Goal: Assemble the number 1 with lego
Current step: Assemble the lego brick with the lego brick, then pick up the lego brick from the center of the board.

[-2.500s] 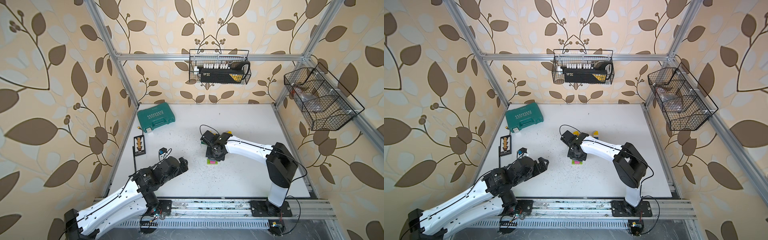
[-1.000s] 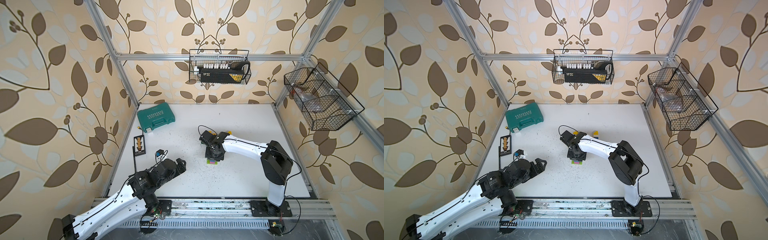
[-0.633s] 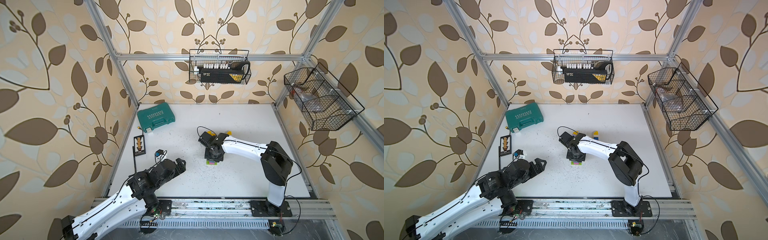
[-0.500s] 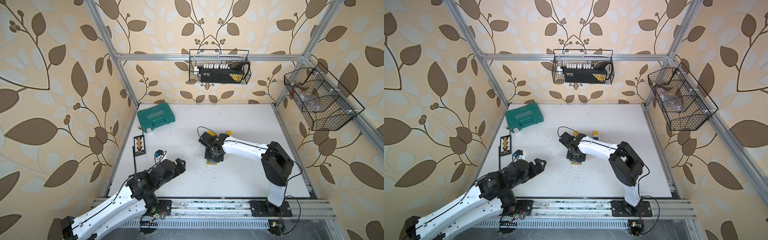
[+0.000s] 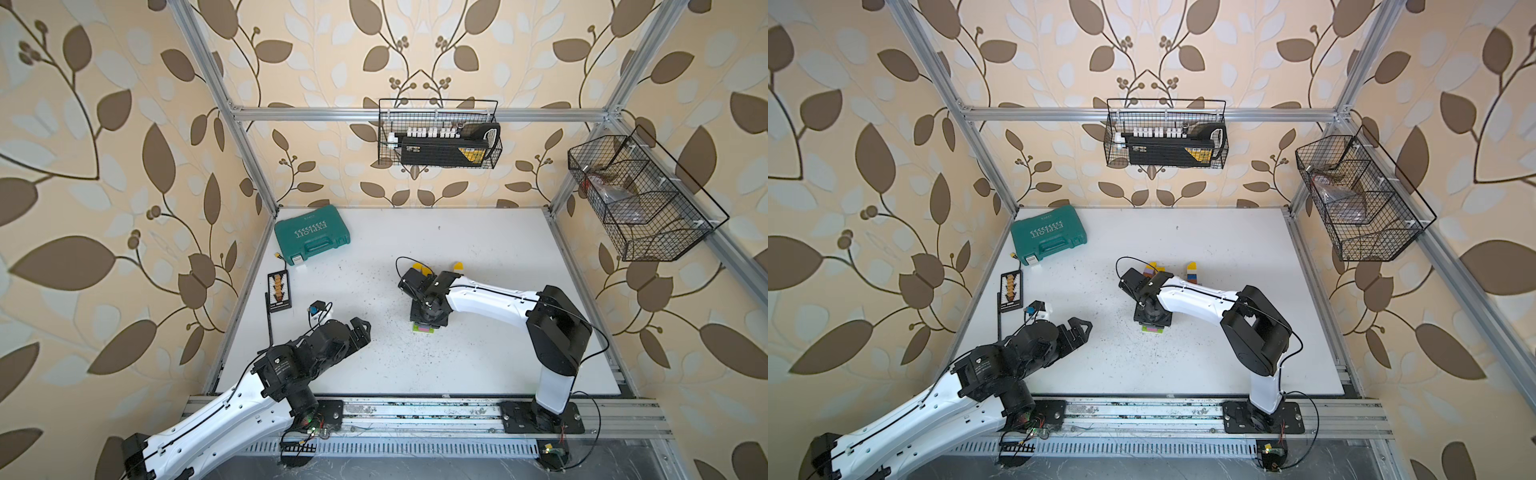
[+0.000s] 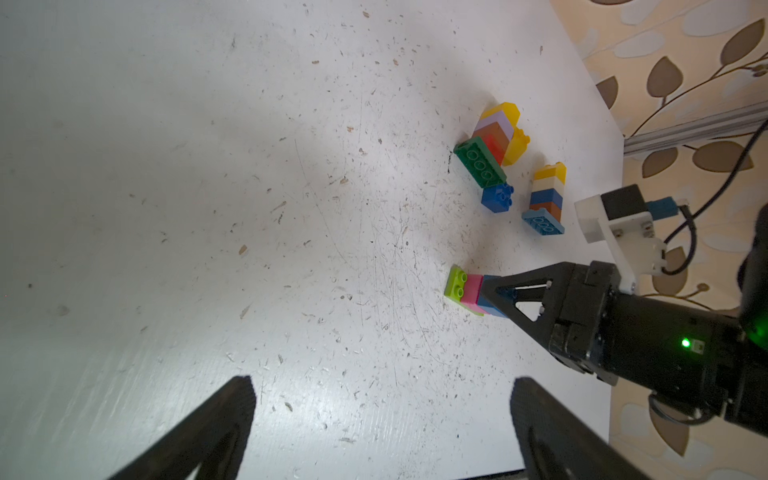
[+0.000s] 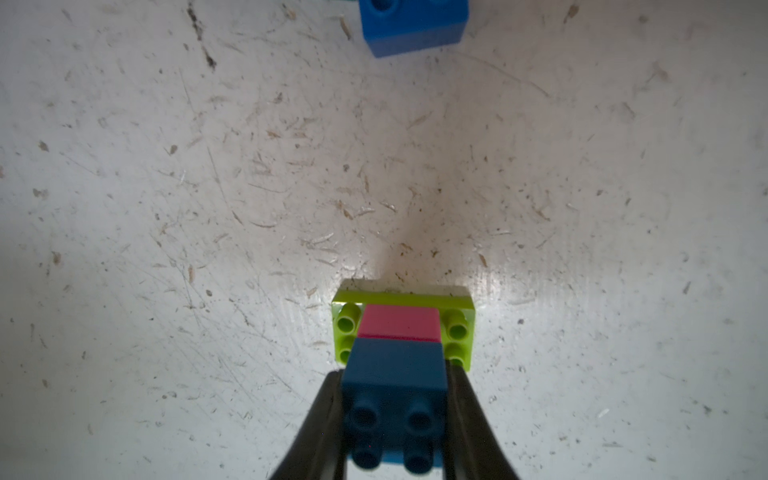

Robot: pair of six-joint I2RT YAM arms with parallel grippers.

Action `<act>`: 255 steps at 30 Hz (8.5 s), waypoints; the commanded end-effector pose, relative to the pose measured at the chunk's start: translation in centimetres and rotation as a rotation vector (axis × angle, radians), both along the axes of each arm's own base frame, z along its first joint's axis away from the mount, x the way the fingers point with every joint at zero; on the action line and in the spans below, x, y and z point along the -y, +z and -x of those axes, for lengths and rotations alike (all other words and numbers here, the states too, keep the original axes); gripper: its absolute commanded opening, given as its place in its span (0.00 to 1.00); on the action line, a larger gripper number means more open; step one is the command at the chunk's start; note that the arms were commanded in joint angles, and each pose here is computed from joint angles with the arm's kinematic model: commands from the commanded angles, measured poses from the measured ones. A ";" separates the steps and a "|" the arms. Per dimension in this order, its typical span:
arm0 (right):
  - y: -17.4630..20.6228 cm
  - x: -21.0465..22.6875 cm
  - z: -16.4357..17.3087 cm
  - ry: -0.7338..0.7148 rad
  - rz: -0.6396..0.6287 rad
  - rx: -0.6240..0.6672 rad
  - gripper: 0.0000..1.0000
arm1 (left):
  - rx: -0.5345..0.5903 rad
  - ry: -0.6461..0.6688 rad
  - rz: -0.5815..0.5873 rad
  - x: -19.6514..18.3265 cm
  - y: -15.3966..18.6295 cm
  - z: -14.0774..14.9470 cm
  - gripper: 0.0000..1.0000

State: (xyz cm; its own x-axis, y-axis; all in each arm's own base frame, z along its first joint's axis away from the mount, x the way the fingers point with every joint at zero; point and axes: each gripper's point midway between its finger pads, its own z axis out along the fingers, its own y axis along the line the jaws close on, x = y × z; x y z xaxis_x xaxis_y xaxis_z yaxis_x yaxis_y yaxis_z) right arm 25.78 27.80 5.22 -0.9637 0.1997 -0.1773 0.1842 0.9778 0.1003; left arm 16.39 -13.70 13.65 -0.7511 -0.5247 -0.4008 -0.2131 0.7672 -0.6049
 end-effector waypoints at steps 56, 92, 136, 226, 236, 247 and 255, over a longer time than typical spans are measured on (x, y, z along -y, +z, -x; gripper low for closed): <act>3.4 -2.0 1.2 0.066 -0.008 0.054 0.62 | 0.028 0.012 0.026 -0.9 -0.3 0.4 0.99; 9.4 2.8 1.0 -0.020 -0.038 0.256 0.62 | 0.024 -0.018 0.008 -0.5 0.8 0.4 0.99; 12.1 14.9 -2.6 -0.311 -0.366 0.550 0.84 | -0.430 -0.352 -0.333 20.9 -7.5 -19.3 0.78; 9.7 14.8 -2.9 -0.322 -0.429 0.437 0.82 | -0.335 -0.651 -0.510 24.8 -9.6 -18.7 0.45; 9.7 14.8 -2.8 -0.323 -0.433 0.436 0.82 | -0.354 -0.646 -0.530 24.4 -10.2 -18.6 0.40; 9.6 14.9 -2.7 -0.324 -0.432 0.435 0.82 | -0.367 -0.650 -0.521 24.7 -10.6 -18.5 0.42; 9.8 14.9 -2.7 -0.326 -0.435 0.440 0.82 | -0.367 -0.640 -0.545 24.0 -10.2 -18.5 0.27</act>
